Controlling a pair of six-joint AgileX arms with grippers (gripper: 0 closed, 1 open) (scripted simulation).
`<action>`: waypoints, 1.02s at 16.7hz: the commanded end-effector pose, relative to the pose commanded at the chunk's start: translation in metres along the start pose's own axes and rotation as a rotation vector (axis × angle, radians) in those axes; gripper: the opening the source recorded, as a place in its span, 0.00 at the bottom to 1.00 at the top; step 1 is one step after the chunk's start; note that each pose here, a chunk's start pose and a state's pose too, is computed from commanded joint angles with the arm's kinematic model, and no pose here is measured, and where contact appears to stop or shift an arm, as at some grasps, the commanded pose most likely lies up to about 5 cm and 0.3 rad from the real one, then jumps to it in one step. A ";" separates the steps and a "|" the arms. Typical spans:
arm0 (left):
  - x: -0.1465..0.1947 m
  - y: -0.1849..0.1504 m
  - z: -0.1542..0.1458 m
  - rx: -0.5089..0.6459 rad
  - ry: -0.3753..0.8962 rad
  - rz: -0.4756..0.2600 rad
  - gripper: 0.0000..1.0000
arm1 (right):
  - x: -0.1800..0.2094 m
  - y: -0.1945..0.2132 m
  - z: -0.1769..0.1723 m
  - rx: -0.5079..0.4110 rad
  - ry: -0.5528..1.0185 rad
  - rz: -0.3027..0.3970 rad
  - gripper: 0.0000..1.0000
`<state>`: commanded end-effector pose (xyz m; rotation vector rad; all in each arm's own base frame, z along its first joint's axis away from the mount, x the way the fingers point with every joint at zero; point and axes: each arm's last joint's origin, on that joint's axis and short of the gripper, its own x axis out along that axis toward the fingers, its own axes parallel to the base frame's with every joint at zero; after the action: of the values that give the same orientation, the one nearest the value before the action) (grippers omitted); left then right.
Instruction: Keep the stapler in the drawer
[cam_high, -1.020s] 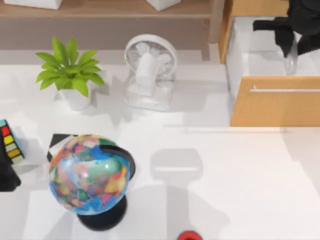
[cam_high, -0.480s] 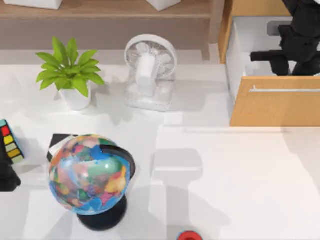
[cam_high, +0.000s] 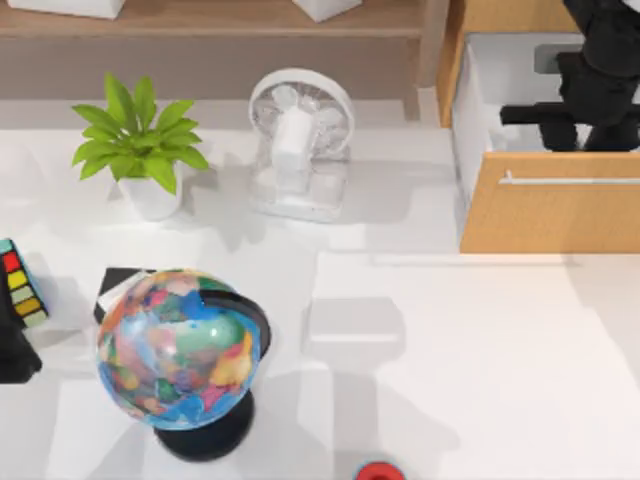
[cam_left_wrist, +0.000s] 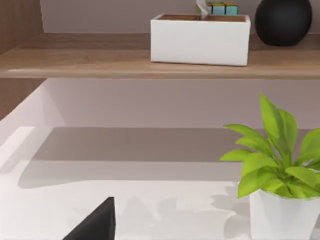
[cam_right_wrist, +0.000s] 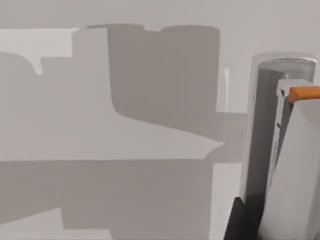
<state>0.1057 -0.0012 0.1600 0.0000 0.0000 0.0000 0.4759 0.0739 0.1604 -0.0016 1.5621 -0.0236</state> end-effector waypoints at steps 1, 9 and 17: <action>0.000 0.000 0.000 0.000 0.000 0.000 1.00 | 0.000 0.000 0.000 0.000 -0.002 -0.001 0.00; 0.000 0.000 0.000 0.000 0.000 0.000 1.00 | 0.006 0.000 0.000 0.000 0.007 0.000 0.00; 0.000 0.000 0.000 0.000 0.000 0.000 1.00 | 0.006 0.000 0.000 0.000 0.007 0.000 0.60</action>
<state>0.1057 -0.0012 0.1600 0.0000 0.0000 0.0000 0.4761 0.0734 0.1541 -0.0011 1.5688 -0.0237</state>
